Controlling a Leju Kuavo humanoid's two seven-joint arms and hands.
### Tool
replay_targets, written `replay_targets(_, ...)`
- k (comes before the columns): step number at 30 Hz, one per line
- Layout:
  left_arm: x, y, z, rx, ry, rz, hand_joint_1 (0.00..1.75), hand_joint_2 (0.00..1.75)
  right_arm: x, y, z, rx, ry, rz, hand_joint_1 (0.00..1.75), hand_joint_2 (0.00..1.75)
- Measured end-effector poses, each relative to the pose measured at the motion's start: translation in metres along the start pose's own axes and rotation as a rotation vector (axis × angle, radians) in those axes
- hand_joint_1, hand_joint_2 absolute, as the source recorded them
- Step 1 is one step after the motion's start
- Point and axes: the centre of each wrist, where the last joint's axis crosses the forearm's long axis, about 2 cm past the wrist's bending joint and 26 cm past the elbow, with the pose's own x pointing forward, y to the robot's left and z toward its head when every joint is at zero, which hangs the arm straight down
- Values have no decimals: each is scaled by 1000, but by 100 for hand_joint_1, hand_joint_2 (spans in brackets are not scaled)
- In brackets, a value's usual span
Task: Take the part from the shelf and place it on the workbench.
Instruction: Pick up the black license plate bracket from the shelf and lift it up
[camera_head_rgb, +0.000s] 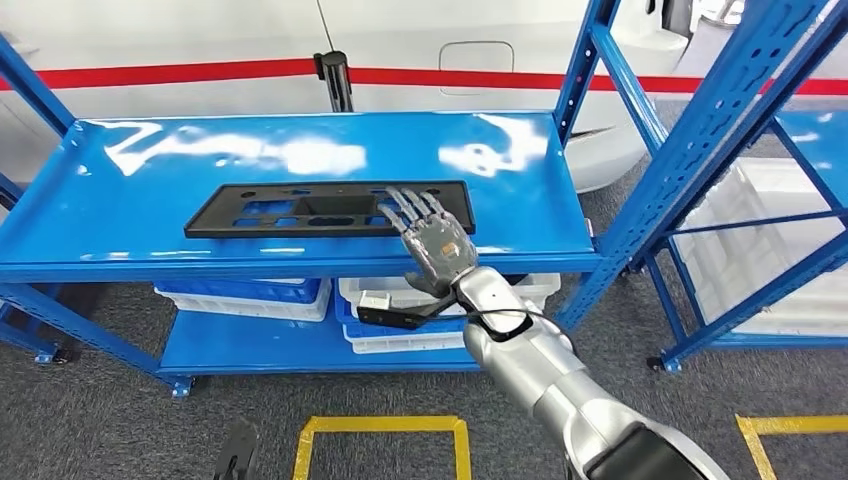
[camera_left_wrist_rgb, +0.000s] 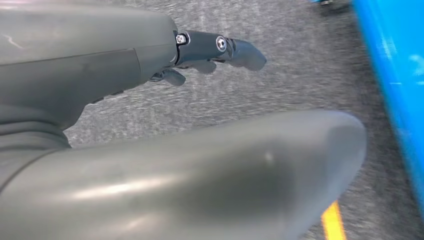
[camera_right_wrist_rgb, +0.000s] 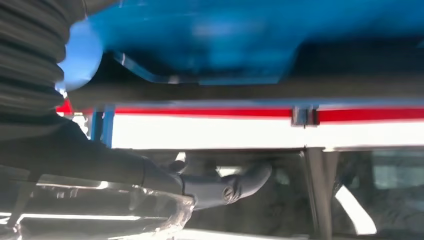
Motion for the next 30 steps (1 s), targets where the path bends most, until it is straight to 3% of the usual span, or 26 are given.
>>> replay_targets(9, -3, -1, 1, 4, -20, -7, 0, 0, 4, 2, 0, 5, -6, -6, 0, 175)
replay_targets(13, 1, -1, 0, 16, -72, -17, 0, 0, 3, -3, -3, 4, -10, -4, 173, 175)
replay_targets(29, 3, -2, 0, -18, -81, 19, 0, 0, -5, 1, 2, 13, -16, -26, 175, 175)
replay_targets(30, 3, -2, 0, -18, -81, 20, 0, 44, -5, 0, 1, 11, -18, -25, 175, 175)
